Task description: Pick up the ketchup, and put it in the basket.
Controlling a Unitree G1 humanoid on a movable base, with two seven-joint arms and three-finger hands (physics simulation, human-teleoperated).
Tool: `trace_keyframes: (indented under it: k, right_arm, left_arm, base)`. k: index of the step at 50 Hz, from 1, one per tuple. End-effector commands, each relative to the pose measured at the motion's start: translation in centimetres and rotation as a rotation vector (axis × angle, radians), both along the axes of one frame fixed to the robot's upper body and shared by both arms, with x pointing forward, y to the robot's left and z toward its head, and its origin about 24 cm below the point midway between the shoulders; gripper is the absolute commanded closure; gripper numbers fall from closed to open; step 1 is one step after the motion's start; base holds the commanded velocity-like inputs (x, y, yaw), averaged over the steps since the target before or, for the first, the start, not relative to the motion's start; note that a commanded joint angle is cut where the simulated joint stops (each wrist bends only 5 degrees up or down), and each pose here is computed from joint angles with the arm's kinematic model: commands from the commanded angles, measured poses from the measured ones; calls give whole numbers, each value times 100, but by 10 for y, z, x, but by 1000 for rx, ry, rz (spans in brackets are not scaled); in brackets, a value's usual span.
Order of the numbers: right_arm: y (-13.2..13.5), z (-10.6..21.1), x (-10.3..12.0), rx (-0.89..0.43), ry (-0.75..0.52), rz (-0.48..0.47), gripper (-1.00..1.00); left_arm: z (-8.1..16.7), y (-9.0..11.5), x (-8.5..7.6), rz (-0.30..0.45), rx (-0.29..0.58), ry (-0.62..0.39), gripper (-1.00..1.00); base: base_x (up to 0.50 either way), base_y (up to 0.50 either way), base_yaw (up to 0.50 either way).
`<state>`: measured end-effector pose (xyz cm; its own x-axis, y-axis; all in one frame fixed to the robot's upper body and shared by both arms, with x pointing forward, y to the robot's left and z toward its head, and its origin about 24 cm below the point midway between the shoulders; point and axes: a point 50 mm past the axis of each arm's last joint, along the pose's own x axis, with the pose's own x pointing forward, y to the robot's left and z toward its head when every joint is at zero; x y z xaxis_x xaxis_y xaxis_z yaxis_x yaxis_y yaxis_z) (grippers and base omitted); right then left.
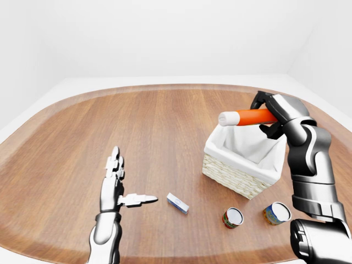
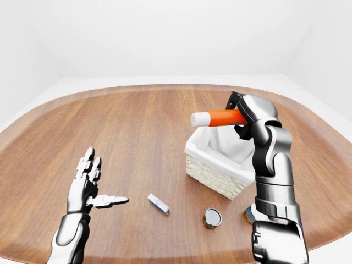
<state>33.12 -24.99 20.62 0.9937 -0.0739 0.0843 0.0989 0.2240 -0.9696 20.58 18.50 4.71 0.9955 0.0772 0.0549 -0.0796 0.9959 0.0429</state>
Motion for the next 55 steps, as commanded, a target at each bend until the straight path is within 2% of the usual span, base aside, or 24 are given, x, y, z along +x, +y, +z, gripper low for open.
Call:
trace_keyframes:
  k: [1, 18, 38, 55]
  right_arm:
    - [-16, 2, -3, 38, -52, -37, 100]
    - [-20, -31, 8, 113, -12, -73, 100]
    - [-22, -39, 9, 126, -2, -87, 100]
    - [-26, -66, 9, 176, 31, -124, 100]
  left_arm:
    - [-4, -4, 1, -8, 9, 6, -100]
    - [-1, 0, 0, -4, 1, 2, -100]
    - [0, -1, -1, -4, 2, 1, -100]
    - [3, 1, -3, -2, -5, -3, -100]
  base:
    - [0, 0, 0]
    - [0, 0, 0]
    - [0, 0, 0]
    - [0, 0, 0]
